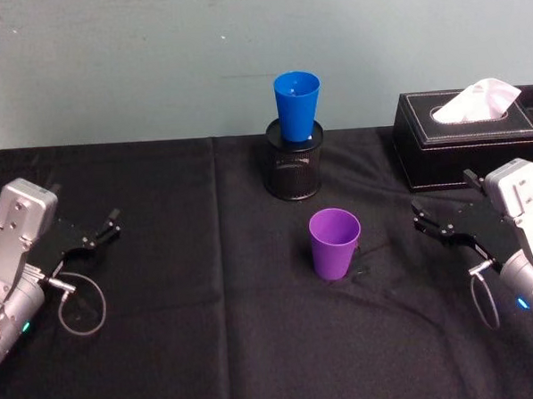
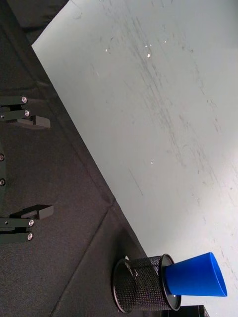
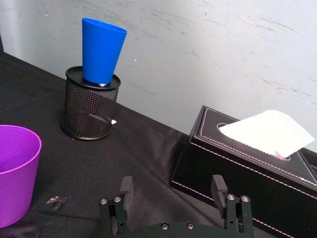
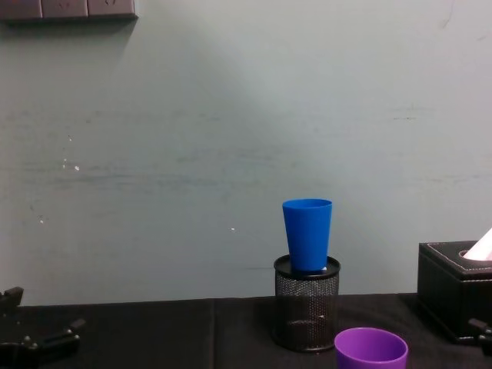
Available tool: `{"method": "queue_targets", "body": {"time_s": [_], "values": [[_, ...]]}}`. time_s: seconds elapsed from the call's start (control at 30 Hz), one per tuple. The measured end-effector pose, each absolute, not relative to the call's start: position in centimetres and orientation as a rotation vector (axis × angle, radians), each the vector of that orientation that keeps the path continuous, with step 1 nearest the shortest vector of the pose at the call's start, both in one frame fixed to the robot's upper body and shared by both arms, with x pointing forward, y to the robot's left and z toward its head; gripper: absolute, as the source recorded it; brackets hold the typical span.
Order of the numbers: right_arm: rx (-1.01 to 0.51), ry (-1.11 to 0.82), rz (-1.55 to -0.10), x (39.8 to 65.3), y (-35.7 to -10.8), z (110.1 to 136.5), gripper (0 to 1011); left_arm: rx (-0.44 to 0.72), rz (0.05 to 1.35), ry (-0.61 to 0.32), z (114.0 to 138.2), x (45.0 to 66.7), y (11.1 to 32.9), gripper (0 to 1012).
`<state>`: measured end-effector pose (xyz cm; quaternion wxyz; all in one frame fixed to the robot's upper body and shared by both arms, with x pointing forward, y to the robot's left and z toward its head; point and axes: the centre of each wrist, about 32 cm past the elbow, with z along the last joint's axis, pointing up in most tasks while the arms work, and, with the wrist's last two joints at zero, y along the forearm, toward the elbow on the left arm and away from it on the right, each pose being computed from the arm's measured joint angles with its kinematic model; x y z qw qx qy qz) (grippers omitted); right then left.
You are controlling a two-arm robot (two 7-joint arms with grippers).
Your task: Pick up one cup with a gripper and tap it against the other cup.
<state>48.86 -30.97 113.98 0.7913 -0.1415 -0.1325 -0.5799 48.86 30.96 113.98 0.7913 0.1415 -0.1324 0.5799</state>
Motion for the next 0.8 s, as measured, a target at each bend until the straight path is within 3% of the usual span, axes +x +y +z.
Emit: {"method": "queue_targets", "body": {"time_s": [0.6, 0.8], "values": [[-0.307, -0.296, -1.245, 48.89, -31.06, 114.13, 1000, 0.304, 1.248, -0.285, 113.98, 48.86, 30.97, 1000], [-0.298, -0.262, -1.166, 48.97, -31.90, 114.66, 1000, 0.304, 1.248, -0.285, 113.98, 48.86, 30.96, 1000]]}}
